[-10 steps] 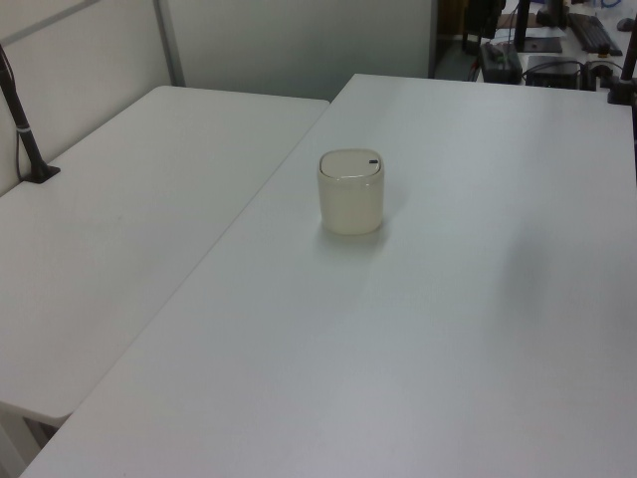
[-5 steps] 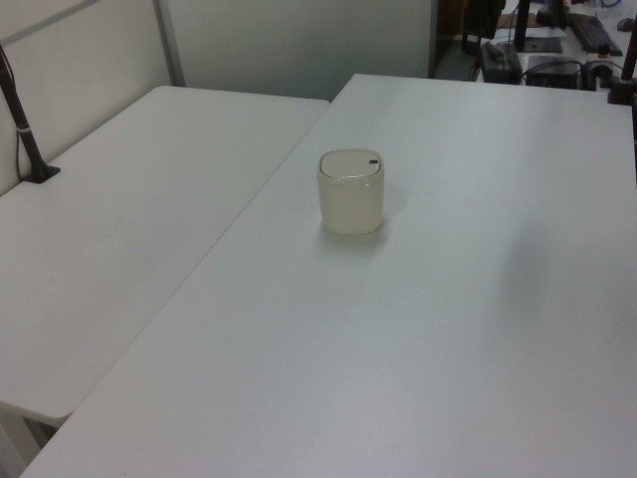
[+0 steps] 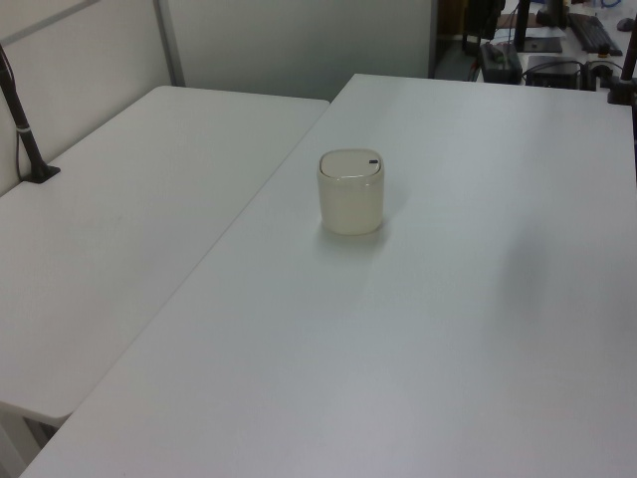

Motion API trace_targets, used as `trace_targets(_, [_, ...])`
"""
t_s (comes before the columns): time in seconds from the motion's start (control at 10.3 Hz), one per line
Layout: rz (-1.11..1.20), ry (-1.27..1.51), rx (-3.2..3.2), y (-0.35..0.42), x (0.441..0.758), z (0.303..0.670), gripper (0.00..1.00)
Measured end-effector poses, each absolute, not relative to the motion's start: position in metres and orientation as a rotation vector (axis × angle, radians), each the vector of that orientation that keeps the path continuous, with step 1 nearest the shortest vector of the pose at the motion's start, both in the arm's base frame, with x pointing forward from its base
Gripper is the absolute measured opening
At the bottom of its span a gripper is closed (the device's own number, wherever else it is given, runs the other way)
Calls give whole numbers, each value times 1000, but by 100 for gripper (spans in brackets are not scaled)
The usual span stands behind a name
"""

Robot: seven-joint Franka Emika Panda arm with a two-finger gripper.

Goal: Open the trash bin

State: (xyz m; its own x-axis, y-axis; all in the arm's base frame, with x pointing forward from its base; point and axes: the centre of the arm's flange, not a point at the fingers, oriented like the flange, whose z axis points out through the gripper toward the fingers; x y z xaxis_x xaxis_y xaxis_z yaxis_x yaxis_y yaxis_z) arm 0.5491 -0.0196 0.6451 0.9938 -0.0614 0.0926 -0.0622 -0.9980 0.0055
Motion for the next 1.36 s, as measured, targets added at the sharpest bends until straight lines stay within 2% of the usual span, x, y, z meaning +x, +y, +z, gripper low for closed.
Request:
trace_targets(0.49, [138,-85,3129,-20,551,643,100])
trace_targets(0.78, [108,180,3119,-21,555,633,100])
trace_targets(1.36, [39,256,3117,-19,568,609,100])
